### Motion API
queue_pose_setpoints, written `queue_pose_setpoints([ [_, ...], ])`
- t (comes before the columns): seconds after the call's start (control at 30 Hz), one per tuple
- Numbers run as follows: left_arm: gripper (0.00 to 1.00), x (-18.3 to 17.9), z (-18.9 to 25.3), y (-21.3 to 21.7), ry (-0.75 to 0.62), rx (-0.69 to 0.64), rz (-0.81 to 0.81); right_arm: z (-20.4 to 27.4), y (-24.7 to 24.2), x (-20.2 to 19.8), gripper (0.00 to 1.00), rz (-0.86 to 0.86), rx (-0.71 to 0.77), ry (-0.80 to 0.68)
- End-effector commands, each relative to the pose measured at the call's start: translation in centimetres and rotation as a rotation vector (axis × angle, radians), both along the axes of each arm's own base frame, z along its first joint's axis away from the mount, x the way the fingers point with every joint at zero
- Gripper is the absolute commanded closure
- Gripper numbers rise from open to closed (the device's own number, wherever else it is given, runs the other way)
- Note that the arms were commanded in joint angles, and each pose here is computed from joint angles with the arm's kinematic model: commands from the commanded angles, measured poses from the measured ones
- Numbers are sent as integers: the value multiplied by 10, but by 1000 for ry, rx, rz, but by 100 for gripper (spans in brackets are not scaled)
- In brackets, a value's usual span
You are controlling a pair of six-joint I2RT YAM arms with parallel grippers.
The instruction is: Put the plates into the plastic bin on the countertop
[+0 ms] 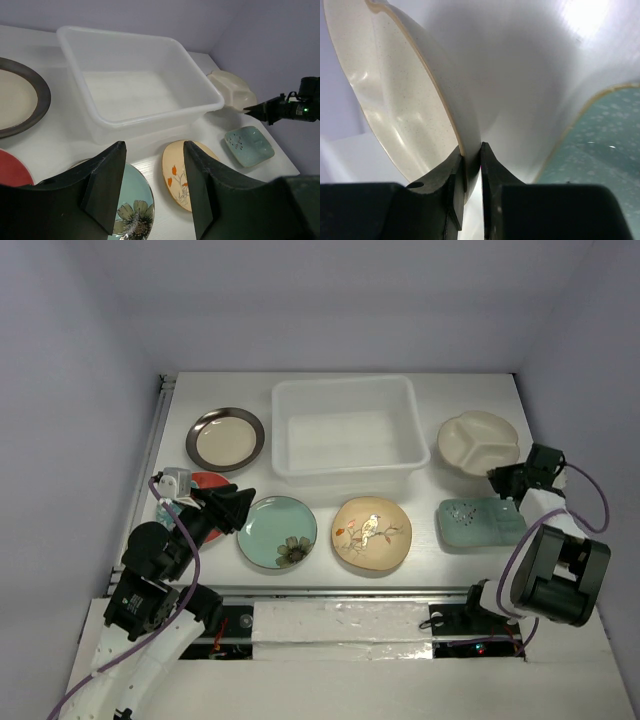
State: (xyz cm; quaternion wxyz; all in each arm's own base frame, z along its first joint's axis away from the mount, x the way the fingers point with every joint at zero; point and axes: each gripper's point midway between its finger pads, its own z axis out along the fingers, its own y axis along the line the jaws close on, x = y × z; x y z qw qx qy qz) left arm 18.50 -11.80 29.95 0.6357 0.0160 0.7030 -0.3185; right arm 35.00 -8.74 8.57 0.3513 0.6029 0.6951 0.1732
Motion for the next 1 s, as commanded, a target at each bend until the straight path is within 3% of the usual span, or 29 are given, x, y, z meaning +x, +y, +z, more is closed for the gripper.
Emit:
queue_pose_setpoints([
  [0.0,53,2,12,-1,-28,-25,4,177,-12,52,100,92,-172,-563],
  [0.2,54,3,10,-2,-20,-20,2,259,5,37,100,190,-258,-704],
  [0.4,54,6,9,-2,-15,-17,7,309,71,30,100,428,-300,-769],
  [0.7,54,7,8,1,-11,-24,24,309,190,52,100,736,-251,-722],
  [0.97,54,11,4,3,7,-20,42,261,261,94,100,911,-240,-565],
])
